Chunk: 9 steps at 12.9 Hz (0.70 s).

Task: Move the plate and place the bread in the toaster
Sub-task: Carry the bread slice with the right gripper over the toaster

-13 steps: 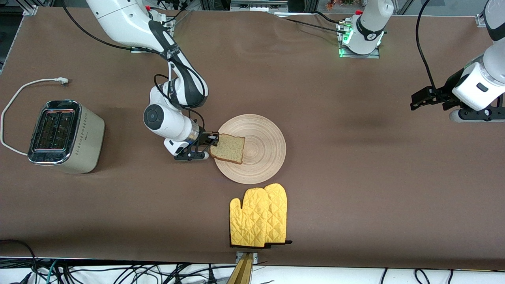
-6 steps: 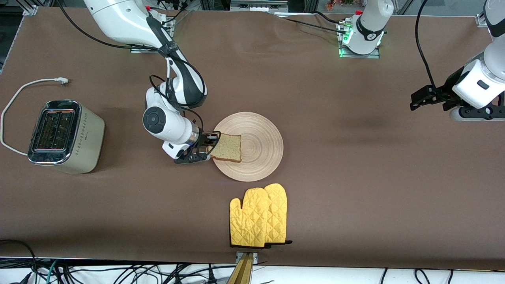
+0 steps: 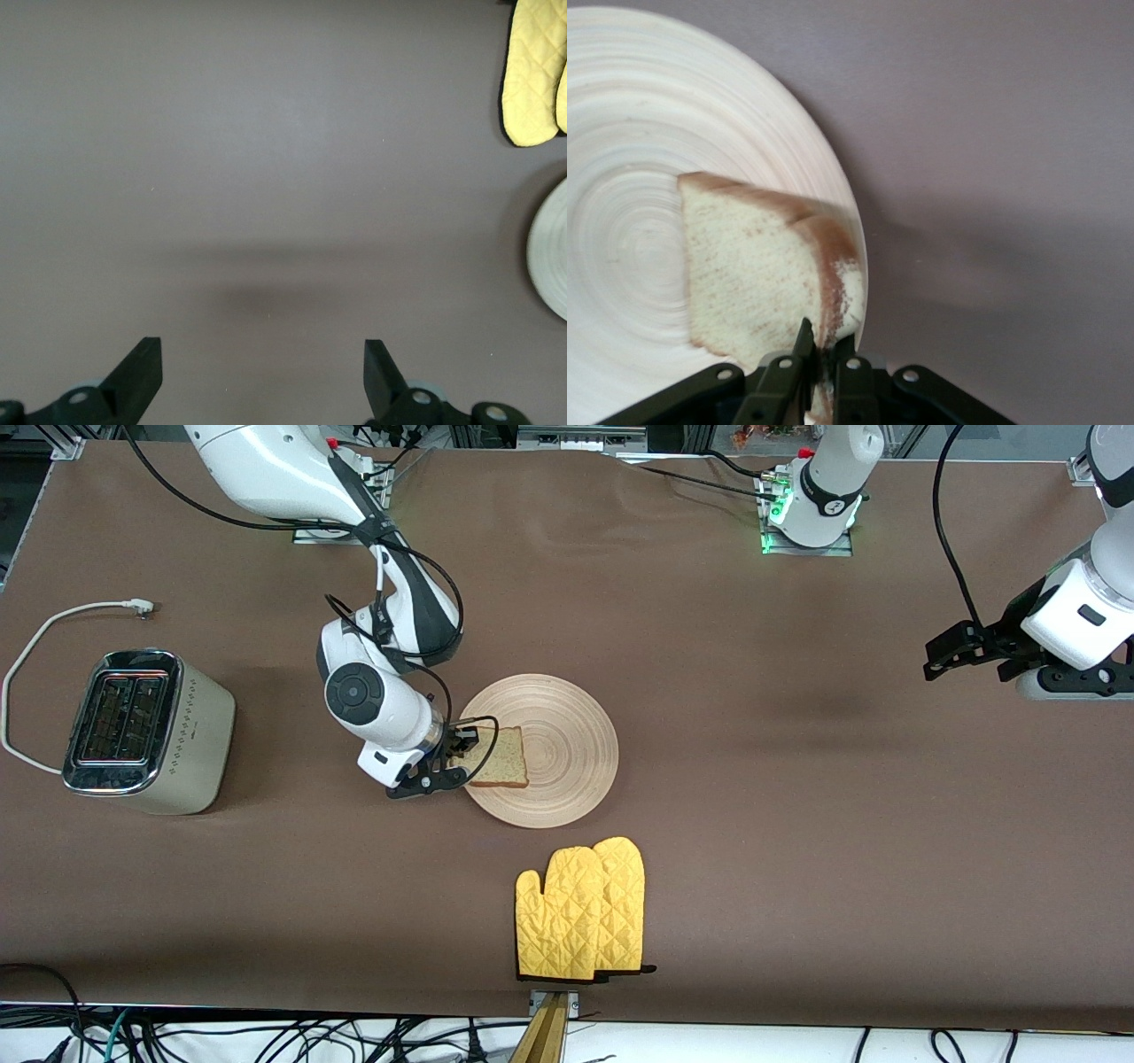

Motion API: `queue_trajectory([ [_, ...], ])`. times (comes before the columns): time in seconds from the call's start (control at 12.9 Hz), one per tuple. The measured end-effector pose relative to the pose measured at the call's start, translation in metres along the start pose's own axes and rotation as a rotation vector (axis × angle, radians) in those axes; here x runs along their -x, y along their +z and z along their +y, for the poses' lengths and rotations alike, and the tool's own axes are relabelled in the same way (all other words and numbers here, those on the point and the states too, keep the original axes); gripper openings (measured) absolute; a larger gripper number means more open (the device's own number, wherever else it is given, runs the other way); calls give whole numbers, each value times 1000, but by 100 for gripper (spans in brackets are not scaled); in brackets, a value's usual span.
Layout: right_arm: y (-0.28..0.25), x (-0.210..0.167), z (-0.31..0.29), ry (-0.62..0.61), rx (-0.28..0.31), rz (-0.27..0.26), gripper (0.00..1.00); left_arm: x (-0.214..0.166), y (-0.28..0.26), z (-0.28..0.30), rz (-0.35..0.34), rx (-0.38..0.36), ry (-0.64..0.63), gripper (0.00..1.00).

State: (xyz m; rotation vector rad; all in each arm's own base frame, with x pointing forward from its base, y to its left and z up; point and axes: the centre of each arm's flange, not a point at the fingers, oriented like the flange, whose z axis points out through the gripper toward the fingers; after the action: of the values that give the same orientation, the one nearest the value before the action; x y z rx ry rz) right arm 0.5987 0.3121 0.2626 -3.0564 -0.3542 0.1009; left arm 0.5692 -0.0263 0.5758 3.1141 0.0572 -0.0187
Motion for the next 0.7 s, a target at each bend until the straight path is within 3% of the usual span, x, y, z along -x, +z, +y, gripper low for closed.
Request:
queue_trajectory([
  [0.23,4,2,-3,-24,84,5,11,1,1,0,-6,0,-1,100],
  [0.46,3,2,3,-20,102,-6,11,1,0,-6,-9,-1,-13,100],
  [0.7,-32,-6,29,25,131,-23,11,2,-1,-15,-17,-1,-28,100],
])
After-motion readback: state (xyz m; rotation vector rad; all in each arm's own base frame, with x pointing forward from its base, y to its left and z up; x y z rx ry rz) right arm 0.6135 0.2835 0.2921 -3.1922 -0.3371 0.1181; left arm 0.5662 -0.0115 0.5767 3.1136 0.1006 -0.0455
